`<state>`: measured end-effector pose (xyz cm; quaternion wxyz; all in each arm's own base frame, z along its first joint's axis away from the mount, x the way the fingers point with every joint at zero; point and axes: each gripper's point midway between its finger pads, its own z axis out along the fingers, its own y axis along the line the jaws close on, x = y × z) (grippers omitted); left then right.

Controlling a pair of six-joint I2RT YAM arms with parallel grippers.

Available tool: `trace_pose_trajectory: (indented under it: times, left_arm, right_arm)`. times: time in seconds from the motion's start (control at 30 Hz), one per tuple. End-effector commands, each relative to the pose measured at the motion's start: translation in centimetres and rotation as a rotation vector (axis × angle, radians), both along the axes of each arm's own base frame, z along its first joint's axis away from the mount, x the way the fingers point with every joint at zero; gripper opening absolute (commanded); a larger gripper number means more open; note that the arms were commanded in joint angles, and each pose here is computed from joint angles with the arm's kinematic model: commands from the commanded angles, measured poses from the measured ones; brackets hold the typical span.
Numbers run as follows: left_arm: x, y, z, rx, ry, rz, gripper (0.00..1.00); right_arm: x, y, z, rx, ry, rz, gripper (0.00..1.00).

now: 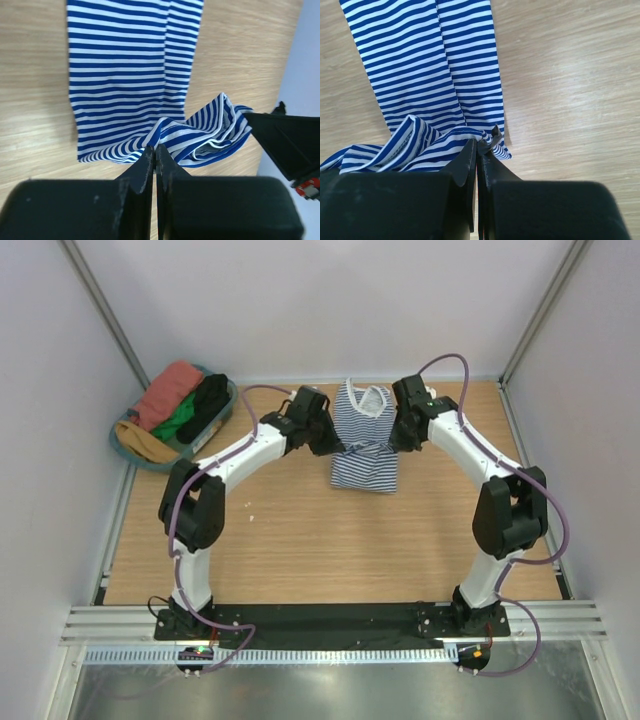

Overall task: Fold and stack the tank tops
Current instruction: Fold the tank top

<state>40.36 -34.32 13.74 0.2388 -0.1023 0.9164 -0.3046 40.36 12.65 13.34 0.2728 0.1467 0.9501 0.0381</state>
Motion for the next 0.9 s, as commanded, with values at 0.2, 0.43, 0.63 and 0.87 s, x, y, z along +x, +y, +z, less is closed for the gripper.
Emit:
trace_pose_trajectory:
  times: [0.2,0.43,0.63,0.87]
  left_arm:
    - [3.6,-0.8,2.5,-0.053,-0.074,-0.013,0.00]
    - [5.8,-0.4,2.1,-0.043,-0.089,0.004,0.00]
    - [7.5,-0.1,1.1,-0.011,-0.108,0.008,0.00]
    - [9.9,-0.7,-2.0,-0.037,-0.072,0.003,0.00]
  right_arm:
    - [3.8,-0.6,2.7,0.020,-0.081,-0.018,0.01]
    - [5.6,-1.1,1.9,0.024,-0.067,-0.032,0.01]
    - [7.1,-1.5,0.5,0.022,-0.054,-0.046,0.01]
    - [9.7,-1.1,-1.6,0.054,-0.047,-0.052,0.01]
